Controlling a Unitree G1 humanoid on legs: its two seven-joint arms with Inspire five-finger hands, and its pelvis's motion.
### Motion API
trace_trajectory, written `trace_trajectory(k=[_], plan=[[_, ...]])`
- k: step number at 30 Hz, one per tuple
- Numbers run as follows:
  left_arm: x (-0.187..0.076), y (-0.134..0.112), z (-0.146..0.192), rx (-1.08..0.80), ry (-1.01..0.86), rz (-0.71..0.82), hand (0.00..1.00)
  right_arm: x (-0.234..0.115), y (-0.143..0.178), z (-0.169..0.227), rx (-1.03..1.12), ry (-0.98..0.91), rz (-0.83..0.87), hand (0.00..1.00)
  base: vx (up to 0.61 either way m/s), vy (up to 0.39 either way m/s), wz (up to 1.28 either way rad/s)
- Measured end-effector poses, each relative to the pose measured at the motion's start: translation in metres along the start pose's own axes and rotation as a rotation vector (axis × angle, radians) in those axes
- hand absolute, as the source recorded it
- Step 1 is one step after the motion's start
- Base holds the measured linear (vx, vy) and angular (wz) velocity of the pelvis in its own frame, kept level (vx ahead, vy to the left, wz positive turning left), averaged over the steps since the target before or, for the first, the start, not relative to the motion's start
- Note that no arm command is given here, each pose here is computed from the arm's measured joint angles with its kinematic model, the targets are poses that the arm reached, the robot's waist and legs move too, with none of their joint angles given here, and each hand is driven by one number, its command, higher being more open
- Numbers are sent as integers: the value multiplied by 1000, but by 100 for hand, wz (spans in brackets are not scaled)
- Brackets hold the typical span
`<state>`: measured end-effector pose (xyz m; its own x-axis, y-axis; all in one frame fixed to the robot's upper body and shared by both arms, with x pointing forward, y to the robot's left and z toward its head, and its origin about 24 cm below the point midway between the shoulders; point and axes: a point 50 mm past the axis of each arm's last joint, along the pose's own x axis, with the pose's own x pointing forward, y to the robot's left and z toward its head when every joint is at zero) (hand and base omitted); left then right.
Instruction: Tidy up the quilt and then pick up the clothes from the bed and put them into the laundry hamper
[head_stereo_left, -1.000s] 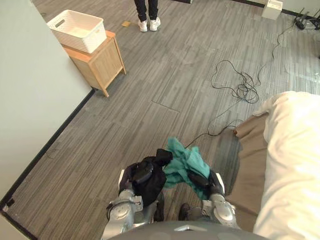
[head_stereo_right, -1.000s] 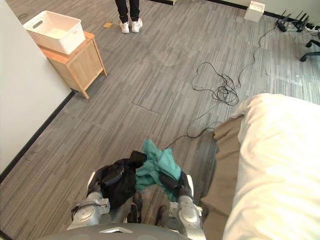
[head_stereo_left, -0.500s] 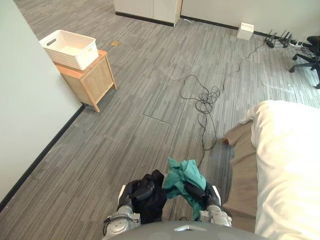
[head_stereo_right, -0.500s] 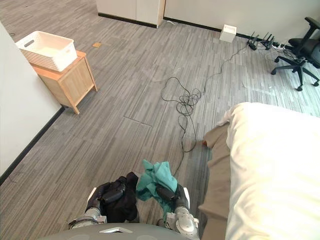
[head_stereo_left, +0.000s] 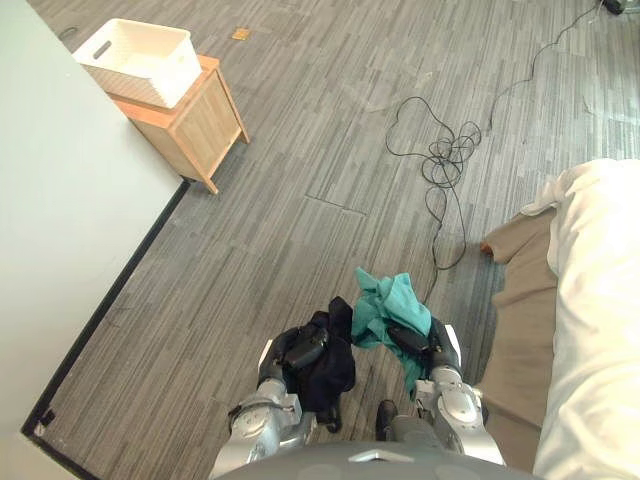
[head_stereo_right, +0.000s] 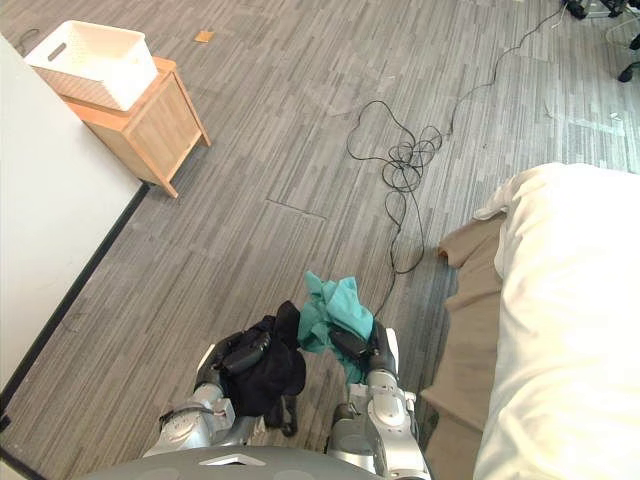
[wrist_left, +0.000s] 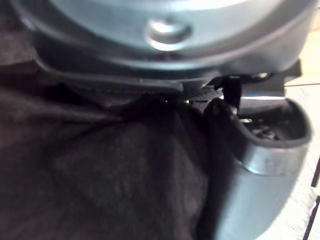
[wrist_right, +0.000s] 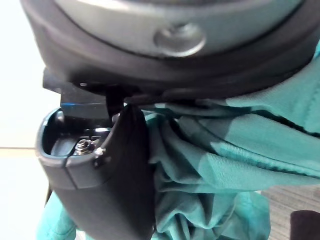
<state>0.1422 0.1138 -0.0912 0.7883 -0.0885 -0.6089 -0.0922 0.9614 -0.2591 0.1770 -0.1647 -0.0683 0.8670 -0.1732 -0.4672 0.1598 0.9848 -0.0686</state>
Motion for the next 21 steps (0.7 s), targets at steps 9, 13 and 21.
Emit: trace_trajectory(k=[9,13,21], plan=[[3,14,12,88,-47,39,0,7,6,-14,-3,100,-12,0,430,80,25],[7,15,16,138,-48,33,0,0,6,-23,-20,125,-20,0,692,-73,57],[26,-8,23,234,-39,-36,0,5,-3,7,3,-2,-81,0,813,-247,38]])
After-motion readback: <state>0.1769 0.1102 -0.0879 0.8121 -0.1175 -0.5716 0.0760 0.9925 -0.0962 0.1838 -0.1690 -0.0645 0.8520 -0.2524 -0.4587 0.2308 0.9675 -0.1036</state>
